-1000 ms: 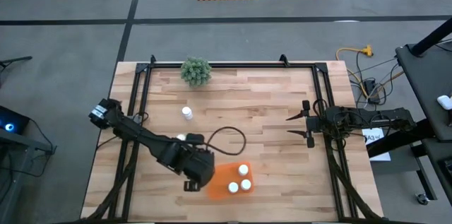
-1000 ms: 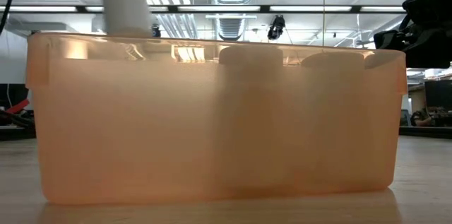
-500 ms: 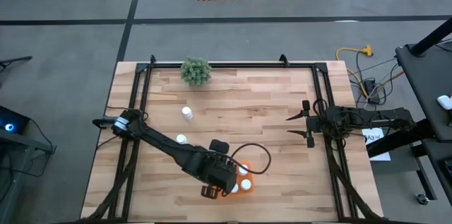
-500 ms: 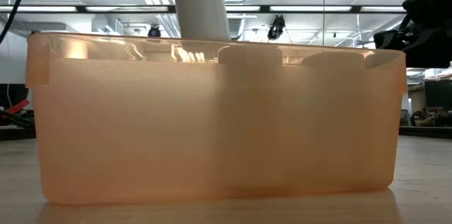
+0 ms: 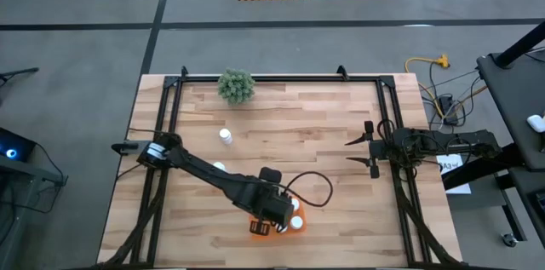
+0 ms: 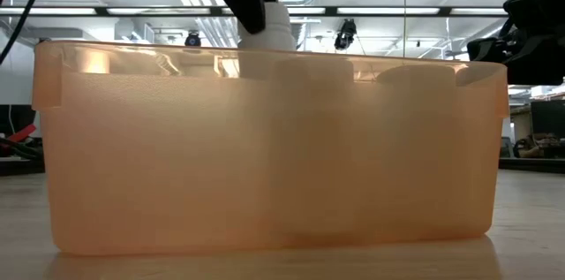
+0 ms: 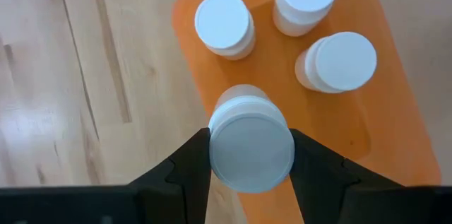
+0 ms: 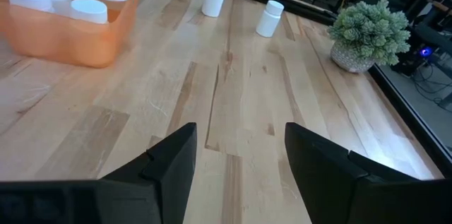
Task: Pick and place pill bottles into a basket
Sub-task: Put the bottom pill bottle into the bin
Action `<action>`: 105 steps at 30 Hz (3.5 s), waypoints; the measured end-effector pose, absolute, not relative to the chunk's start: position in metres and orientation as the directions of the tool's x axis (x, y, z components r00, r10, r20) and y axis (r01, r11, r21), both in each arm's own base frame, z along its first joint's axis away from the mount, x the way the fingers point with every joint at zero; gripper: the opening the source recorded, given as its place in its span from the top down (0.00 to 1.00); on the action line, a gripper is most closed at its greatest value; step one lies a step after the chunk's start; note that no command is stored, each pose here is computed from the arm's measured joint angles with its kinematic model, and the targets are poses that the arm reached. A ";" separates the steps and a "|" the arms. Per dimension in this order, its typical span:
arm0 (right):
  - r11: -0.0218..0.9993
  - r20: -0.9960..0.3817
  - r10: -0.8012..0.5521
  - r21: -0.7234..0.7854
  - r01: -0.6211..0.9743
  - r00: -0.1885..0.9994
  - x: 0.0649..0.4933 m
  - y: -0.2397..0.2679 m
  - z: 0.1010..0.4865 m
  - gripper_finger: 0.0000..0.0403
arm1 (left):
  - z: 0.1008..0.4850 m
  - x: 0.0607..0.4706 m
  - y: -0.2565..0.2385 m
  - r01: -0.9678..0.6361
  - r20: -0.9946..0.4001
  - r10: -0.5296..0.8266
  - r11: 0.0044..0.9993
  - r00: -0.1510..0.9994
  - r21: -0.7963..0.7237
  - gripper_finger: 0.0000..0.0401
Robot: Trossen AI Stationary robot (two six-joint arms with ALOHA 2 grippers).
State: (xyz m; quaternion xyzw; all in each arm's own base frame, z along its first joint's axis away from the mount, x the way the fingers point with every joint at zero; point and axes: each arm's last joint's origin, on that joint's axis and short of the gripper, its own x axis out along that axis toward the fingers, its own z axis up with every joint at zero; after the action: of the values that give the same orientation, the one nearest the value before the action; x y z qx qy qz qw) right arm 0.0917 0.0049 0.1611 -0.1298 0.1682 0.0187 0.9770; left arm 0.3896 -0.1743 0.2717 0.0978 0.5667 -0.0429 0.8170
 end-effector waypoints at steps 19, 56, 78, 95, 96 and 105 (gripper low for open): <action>0.966 -0.333 -0.004 -0.246 -0.083 0.943 0.092 0.005 0.161 0.49 | 0.244 0.396 -0.177 0.195 -0.928 -0.005 0.978 0.373 0.073 0.65; 0.966 -0.334 -0.005 -0.247 -0.082 0.943 0.092 0.005 0.161 0.49 | 0.223 0.397 -0.172 0.182 -0.929 -0.021 0.982 0.370 0.050 0.49; 0.966 -0.333 -0.005 -0.247 -0.082 0.943 0.092 0.005 0.161 0.49 | 0.261 0.373 -0.164 0.183 -0.938 -0.001 0.981 0.346 0.067 0.48; 0.966 -0.334 -0.004 -0.246 -0.083 0.943 0.092 0.005 0.161 0.49 | 0.254 0.302 -0.134 0.298 -0.906 -0.032 0.949 0.423 0.105 0.48; 0.966 -0.334 -0.004 -0.246 -0.083 0.943 0.092 0.005 0.161 0.49 | 0.251 0.292 -0.127 0.293 -0.906 -0.029 0.950 0.422 0.106 0.48; 0.966 -0.333 -0.004 -0.246 -0.083 0.943 0.092 0.005 0.161 0.49 | 0.240 0.219 -0.078 0.226 -0.836 -0.050 0.970 0.546 0.089 0.48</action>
State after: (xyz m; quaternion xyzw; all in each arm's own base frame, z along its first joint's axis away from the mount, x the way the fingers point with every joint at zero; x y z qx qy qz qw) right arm 0.0917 0.0050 0.1611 -0.1296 0.1679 0.0201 0.9771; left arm 0.2189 -0.0784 0.2402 0.0933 0.4697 -0.0789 0.8743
